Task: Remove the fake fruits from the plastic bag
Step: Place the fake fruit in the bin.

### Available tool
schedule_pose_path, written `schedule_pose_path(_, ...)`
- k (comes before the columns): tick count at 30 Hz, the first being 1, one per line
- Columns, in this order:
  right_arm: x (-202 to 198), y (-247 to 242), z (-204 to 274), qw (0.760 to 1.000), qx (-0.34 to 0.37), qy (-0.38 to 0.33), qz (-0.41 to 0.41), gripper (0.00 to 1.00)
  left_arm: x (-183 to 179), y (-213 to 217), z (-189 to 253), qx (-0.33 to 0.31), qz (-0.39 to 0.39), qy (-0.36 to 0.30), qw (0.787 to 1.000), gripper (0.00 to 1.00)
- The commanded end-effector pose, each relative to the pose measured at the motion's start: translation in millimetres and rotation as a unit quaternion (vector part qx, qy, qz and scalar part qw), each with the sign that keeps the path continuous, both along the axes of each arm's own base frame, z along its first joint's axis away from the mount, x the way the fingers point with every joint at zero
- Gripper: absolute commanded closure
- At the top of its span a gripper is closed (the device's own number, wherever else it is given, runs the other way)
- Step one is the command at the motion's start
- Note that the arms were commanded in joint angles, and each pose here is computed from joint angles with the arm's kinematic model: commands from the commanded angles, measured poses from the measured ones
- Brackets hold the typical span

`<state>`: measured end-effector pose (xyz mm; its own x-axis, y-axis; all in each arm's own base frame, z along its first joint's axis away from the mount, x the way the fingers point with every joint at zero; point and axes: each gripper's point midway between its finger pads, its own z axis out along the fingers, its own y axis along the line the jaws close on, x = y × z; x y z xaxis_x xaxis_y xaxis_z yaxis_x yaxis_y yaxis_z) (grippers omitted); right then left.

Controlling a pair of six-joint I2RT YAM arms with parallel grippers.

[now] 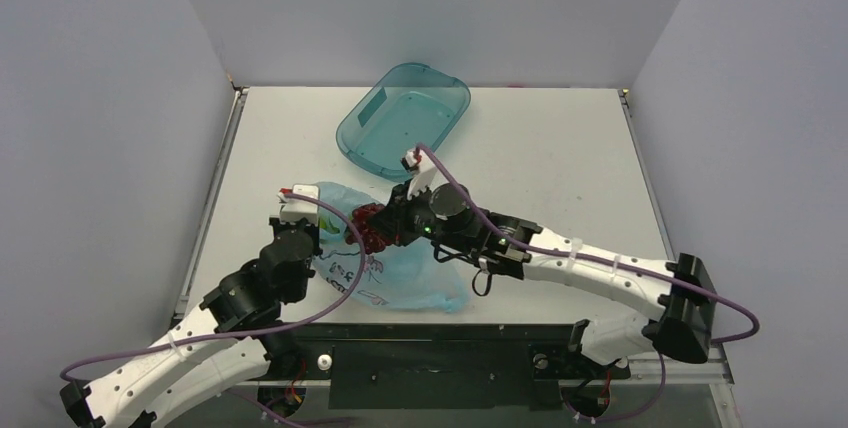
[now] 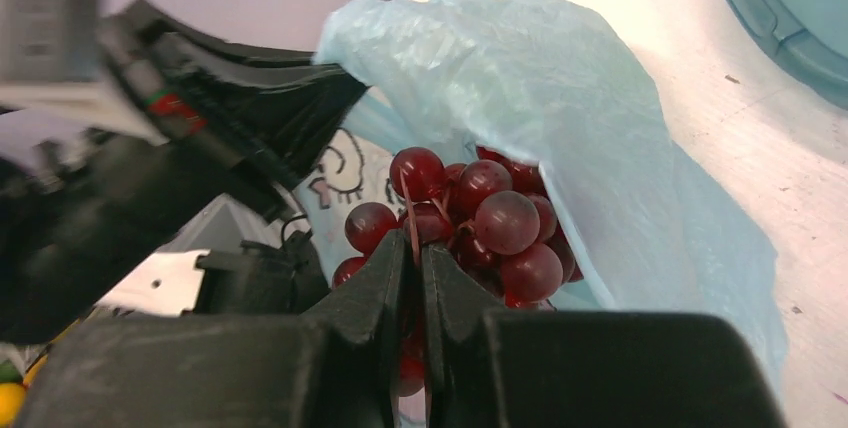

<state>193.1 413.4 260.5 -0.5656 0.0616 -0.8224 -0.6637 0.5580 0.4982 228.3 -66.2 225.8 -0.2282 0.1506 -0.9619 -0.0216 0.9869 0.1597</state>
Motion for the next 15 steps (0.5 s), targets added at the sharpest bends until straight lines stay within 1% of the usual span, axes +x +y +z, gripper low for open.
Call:
schedule_pose_path(1, -16, -23, 46, 0.999, 0.026, -0.040, 0.026, 1.00, 2, 0, 14, -0.006, 0.010, -0.012, 1.000, 1.00)
schedule_pose_path(6, -19, -49, 83, 0.996, 0.048, -0.069, 0.014, 1.00, 5, -1, 11, 0.007, 0.012, -0.005, 1.000, 1.00)
schedule_pose_path(12, -9, -76, 134, 0.991, 0.084, -0.108, -0.009, 1.00, 5, -1, 8, 0.012, 0.016, -0.001, 1.000, 1.00)
schedule_pose_path(15, 7, -90, 156, 0.985, 0.092, -0.139, -0.042, 1.00, 7, -2, 5, 0.020, 0.014, 0.003, 1.000, 1.00)
